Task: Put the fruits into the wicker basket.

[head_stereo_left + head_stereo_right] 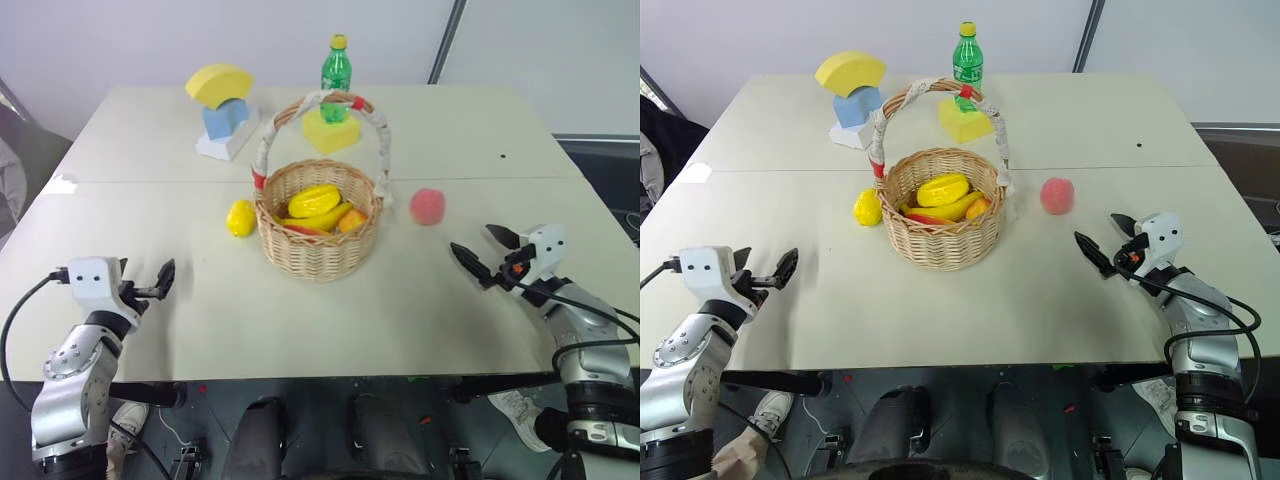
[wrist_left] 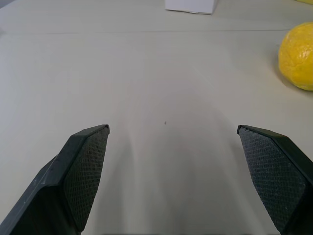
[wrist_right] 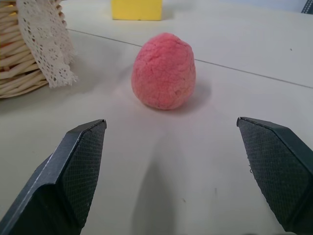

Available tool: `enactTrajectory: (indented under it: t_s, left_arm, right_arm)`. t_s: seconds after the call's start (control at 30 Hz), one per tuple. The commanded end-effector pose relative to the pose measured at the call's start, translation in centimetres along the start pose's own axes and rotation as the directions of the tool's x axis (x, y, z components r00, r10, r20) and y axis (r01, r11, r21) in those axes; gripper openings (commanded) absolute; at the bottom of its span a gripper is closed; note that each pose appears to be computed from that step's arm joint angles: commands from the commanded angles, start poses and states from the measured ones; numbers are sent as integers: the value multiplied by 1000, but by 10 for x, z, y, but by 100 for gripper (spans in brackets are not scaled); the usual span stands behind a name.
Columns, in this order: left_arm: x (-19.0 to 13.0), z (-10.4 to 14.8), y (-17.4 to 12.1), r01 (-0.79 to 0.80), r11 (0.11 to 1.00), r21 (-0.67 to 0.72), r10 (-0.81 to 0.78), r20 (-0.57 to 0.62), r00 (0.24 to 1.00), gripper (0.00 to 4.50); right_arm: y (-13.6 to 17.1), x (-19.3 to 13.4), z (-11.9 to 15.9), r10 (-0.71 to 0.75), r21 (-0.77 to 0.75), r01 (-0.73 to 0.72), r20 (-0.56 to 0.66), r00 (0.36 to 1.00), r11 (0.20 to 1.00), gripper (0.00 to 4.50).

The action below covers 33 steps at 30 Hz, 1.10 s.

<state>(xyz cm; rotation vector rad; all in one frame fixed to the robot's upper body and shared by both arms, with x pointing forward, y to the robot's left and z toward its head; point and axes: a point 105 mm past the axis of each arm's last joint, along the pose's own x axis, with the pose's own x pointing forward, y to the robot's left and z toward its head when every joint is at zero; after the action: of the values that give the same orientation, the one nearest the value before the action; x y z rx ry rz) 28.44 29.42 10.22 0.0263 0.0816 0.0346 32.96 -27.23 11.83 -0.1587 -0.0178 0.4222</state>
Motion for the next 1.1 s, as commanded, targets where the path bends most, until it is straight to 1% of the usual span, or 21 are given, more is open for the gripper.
enactTrajectory:
  t_s: [0.03,0.23,0.33,0.4,0.53,0.63,0.7,0.77,0.83,0.97,1.1]
  left_arm:
    - [0,14,-1,5,1000,19,-6,37,999,450]
    - [1,15,-2,1,1000,8,-2,36,999,450]
    - [5,18,-13,64,997,-43,-62,35,997,450]
    - [11,27,-20,91,994,-57,-87,64,994,450]
    - [29,43,-40,164,986,-24,-162,63,985,450]
    - [38,53,-47,189,982,-28,-187,63,980,450]
    - [49,61,-55,222,975,-23,-221,45,974,450]
    - [59,66,-67,262,965,-2,-262,16,965,450]
    - [67,68,-78,295,955,21,-295,-17,955,450]
    - [80,69,-93,327,945,28,-325,-63,944,450]
    - [90,64,-103,338,939,68,-328,-128,936,450]
  right_arm:
    - [3,2,15,7,-32,-5,47,999,999,446]
    - [9,6,23,19,-49,-16,64,998,999,446]
    - [10,6,27,24,-55,-20,68,997,998,446]
    - [16,9,35,59,-79,-53,77,995,995,446]
    - [33,12,59,162,-121,-149,104,981,981,446]
    - [46,8,68,231,-133,-218,93,969,967,446]
    - [65,3,78,330,-139,-317,78,941,938,446]
    - [88,-4,87,438,-145,-427,52,897,892,446]
    - [105,-9,95,513,-143,-504,34,858,852,446]
    - [128,-10,108,586,-154,-575,35,810,804,446]
    - [138,-9,115,604,-163,-590,50,795,791,446]
